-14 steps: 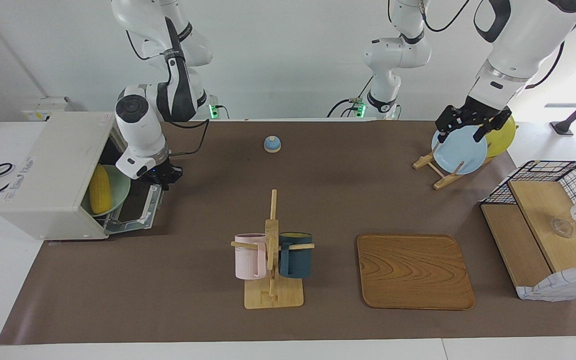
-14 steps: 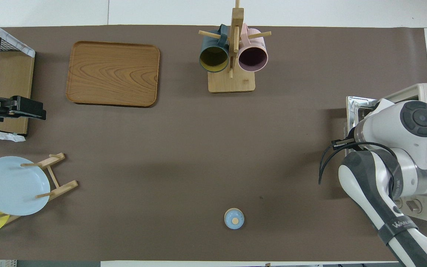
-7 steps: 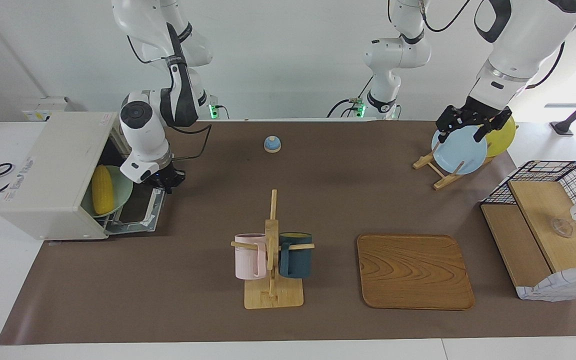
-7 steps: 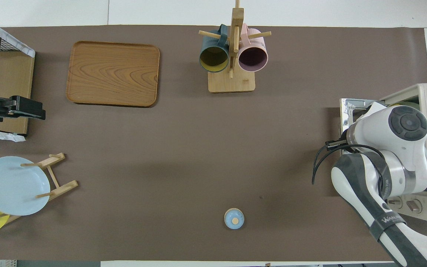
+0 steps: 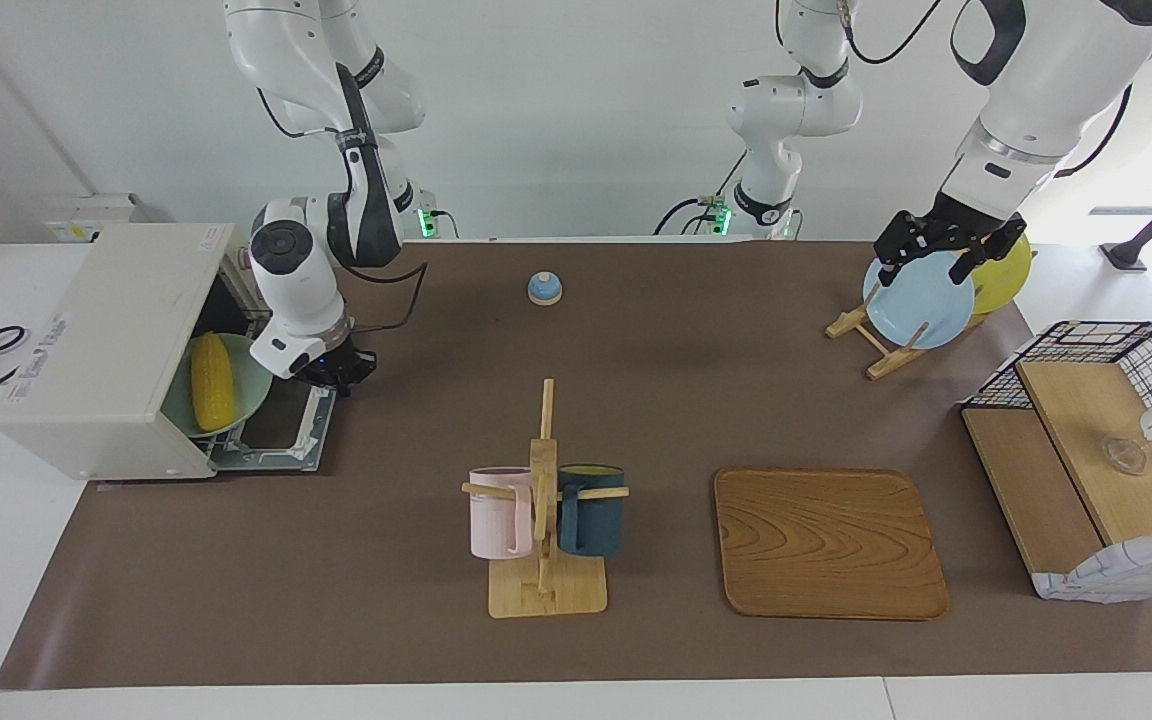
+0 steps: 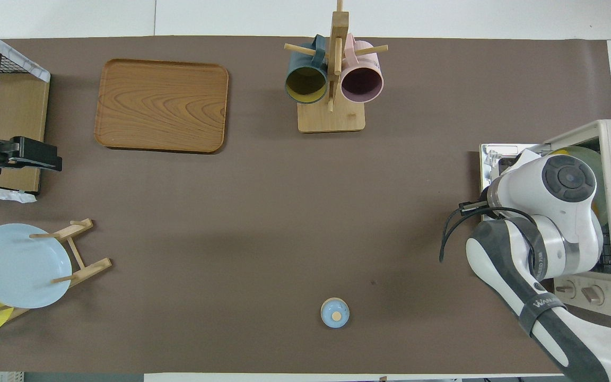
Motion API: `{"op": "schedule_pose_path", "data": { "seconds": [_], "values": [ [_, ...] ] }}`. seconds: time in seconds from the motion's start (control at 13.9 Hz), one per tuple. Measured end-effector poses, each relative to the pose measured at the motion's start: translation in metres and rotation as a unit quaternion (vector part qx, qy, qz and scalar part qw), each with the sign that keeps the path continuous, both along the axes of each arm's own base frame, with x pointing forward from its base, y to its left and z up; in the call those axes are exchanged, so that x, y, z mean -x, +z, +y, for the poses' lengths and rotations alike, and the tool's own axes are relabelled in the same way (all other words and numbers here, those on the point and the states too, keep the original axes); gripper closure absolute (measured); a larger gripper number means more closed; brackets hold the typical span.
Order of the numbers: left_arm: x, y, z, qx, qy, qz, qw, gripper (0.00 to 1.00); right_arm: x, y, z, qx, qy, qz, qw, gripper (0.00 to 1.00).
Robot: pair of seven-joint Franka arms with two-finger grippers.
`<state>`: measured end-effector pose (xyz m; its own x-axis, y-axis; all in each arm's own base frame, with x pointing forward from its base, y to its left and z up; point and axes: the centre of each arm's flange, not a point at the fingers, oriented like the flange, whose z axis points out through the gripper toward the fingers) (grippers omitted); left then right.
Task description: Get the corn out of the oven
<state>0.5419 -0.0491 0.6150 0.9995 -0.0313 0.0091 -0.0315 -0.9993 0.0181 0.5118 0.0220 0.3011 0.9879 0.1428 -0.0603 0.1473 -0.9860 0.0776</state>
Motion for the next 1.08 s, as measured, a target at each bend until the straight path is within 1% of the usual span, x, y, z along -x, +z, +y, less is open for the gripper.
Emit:
{"op": "schedule_pose_path", "data": {
  "seconds": [0.5, 1.08],
  "values": [
    [-0.0002, 0.0000, 0.0023, 0.000, 0.002, 0.000, 1.000, 0.00, -0.0006, -0.0003, -0.0056, -0.019, -0.030, 0.000, 0.999, 0.99],
    [-0.0002, 0.0000, 0.0023, 0.000, 0.002, 0.000, 1.000, 0.00, -0.0006, -0.0002, -0.0058, -0.023, -0.034, 0.000, 0.999, 0.99]
  ]
}}
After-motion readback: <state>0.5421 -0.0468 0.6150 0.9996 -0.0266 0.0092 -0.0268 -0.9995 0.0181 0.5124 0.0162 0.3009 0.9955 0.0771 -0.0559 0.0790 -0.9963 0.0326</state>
